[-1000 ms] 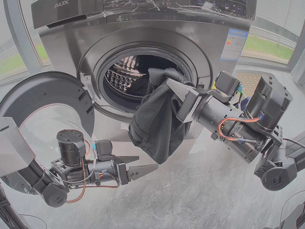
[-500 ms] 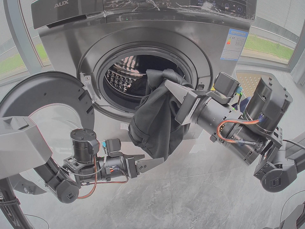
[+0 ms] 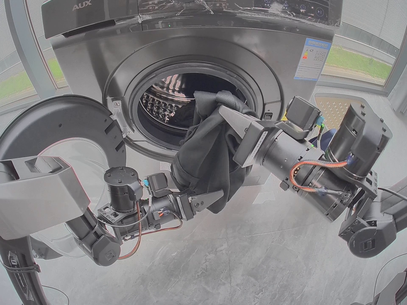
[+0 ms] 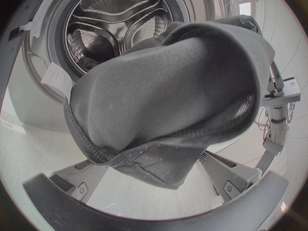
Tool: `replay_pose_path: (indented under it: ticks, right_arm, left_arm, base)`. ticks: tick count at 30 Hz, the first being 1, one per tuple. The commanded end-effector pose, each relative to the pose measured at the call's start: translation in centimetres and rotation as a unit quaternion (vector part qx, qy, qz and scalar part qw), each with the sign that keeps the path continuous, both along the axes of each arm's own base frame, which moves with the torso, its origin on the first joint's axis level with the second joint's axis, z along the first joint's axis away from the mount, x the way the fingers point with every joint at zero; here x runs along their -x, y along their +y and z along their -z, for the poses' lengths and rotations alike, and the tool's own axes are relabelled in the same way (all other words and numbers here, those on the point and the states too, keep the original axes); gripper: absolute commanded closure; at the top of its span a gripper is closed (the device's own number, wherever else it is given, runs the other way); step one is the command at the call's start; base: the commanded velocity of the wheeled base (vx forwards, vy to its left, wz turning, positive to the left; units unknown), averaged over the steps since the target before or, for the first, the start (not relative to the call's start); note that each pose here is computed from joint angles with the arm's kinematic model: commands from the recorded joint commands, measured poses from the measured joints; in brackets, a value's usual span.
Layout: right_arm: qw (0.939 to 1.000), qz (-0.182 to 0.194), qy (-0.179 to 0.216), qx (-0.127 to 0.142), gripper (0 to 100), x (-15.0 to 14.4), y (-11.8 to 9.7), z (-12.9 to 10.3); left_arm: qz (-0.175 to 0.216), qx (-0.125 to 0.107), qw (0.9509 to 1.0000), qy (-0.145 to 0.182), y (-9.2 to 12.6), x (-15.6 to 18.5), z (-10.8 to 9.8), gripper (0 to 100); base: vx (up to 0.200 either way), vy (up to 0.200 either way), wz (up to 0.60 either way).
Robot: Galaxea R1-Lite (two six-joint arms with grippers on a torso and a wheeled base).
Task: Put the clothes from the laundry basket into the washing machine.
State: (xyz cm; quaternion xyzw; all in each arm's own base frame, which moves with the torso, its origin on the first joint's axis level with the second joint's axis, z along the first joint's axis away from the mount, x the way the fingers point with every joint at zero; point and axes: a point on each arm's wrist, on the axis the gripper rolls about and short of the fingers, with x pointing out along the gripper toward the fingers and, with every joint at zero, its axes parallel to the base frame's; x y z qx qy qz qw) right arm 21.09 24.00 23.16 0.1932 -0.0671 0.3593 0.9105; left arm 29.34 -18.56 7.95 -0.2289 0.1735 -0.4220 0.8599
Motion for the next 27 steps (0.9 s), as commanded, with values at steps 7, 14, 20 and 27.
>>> replay_pose_path:
  ticks: [7,14,20,27]
  right_arm:
    - [1.0,0.001,0.0,0.002,100,0.1,0.0,0.1]
    - [0.9999,0.014,0.004,0.007,100,-0.3,-0.5,0.4]
    - [0.9996,0.024,0.007,0.013,100,-0.9,-0.7,0.8]
    - [0.9986,0.029,0.022,0.037,100,-1.5,-0.6,2.4]
  left_arm:
    - [-0.018,0.017,0.9994,-0.024,-0.4,-0.7,-0.3,100]
    - [-0.024,0.029,0.9983,-0.045,0.0,-0.1,-0.7,100]
    - [-0.012,0.045,0.9964,-0.071,1.4,4.0,-3.5,100]
    - [0.028,0.058,0.9938,-0.091,2.9,9.6,-6.2,100]
  base:
    - [0.0,0.0,0.0]
    - [0.0,0.0,0.0]
    - [0.0,0.0,0.0]
    - [0.0,0.0,0.0]
